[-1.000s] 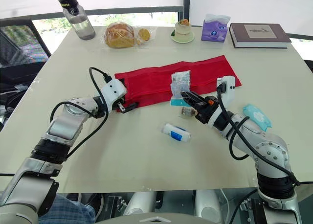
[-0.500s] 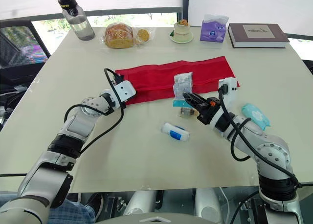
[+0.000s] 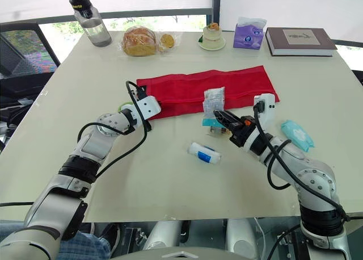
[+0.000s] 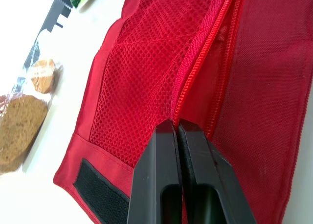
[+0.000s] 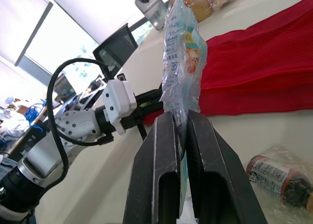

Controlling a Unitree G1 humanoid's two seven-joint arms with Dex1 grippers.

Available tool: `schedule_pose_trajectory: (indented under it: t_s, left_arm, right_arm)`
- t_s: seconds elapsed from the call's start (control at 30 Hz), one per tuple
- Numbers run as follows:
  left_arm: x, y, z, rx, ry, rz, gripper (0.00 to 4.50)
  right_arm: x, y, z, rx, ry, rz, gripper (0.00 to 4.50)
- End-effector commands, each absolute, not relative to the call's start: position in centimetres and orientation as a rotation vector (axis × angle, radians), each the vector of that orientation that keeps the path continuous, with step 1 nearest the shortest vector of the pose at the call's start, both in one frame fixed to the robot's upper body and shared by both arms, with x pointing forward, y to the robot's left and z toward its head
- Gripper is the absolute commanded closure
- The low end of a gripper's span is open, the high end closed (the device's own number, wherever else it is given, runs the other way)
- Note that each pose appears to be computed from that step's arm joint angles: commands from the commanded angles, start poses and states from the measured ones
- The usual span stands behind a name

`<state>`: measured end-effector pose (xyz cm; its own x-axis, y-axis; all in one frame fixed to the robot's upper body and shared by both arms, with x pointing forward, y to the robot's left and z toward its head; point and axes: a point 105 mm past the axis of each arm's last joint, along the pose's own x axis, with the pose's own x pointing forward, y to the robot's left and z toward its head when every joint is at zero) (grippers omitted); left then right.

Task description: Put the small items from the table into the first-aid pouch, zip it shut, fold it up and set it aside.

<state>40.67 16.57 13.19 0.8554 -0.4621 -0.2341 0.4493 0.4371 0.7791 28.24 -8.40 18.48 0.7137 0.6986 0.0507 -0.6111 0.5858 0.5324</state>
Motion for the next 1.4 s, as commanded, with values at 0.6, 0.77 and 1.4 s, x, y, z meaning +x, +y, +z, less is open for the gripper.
schedule_pose_trajectory:
  t_s: [0.6,0.77,1.4]
  left_arm:
    - [39.4,6.0,14.4,0.994,-0.284,-0.9,4.45]
    - [39.0,6.1,14.5,0.995,-0.301,-0.904,4.45]
    - [37.7,7.3,14.7,0.882,-0.291,-0.861,4.45]
  right_arm:
    - [31.0,-6.8,16.2,0.752,0.407,0.741,4.5]
    - [31.1,-6.7,15.3,0.758,0.462,0.74,4.5]
    - [33.5,-4.9,13.4,0.975,0.572,0.662,4.5]
